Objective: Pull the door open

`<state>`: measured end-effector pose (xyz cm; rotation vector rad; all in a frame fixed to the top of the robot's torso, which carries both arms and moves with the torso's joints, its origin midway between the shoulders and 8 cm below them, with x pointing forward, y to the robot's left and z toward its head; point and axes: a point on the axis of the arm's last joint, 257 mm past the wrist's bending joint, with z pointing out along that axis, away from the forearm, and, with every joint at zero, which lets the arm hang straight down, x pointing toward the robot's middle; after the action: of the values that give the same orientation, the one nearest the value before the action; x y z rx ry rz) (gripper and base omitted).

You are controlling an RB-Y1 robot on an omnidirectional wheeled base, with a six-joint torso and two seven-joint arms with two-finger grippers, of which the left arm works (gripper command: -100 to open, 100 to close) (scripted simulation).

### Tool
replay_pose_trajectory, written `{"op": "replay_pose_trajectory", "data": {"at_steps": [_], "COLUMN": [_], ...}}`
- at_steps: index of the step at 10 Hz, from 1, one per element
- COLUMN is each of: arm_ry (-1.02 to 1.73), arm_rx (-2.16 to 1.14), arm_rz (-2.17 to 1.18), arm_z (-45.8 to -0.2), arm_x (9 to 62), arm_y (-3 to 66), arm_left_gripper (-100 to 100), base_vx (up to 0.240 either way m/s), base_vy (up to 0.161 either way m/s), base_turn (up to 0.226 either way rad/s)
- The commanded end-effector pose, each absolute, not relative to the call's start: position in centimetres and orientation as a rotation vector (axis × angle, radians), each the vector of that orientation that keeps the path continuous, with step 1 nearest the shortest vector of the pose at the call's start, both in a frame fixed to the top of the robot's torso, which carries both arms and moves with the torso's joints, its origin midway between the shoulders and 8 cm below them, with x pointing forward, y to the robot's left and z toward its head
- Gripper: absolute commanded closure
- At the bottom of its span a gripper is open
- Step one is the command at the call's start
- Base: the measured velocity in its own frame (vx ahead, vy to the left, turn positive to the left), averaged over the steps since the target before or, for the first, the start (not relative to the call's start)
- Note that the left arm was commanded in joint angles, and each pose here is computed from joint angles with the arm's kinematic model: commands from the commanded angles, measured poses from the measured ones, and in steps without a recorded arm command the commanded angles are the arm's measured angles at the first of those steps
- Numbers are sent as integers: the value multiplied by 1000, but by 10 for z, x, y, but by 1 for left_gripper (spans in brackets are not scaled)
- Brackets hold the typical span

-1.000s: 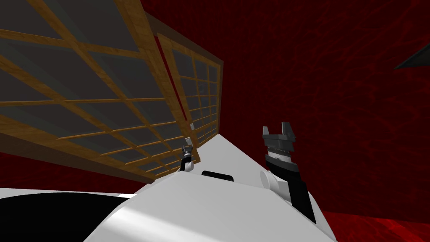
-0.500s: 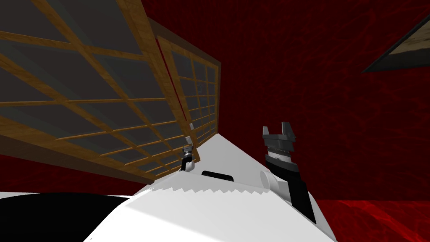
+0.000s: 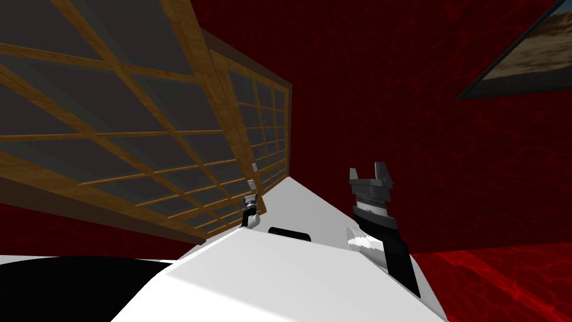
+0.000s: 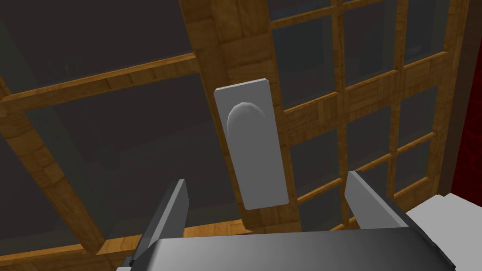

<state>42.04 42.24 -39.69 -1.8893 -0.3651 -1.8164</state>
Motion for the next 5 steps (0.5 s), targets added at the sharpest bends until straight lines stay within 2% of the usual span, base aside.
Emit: {"op": "replay_pose_trajectory", "data": {"at_steps": [1, 5], "arm_ry": [-419, -540], "arm_rx": [-1895, -1906], "arm_rz": [-1844, -1903], "arm_z": [-397, -398], "arm_x": [421, 421], "arm_y": [421, 418], "arm_left_gripper": [-100, -100], "base_vx": [-64, -77], "base_vy": [12, 6], "base_turn": [-44, -48]}}
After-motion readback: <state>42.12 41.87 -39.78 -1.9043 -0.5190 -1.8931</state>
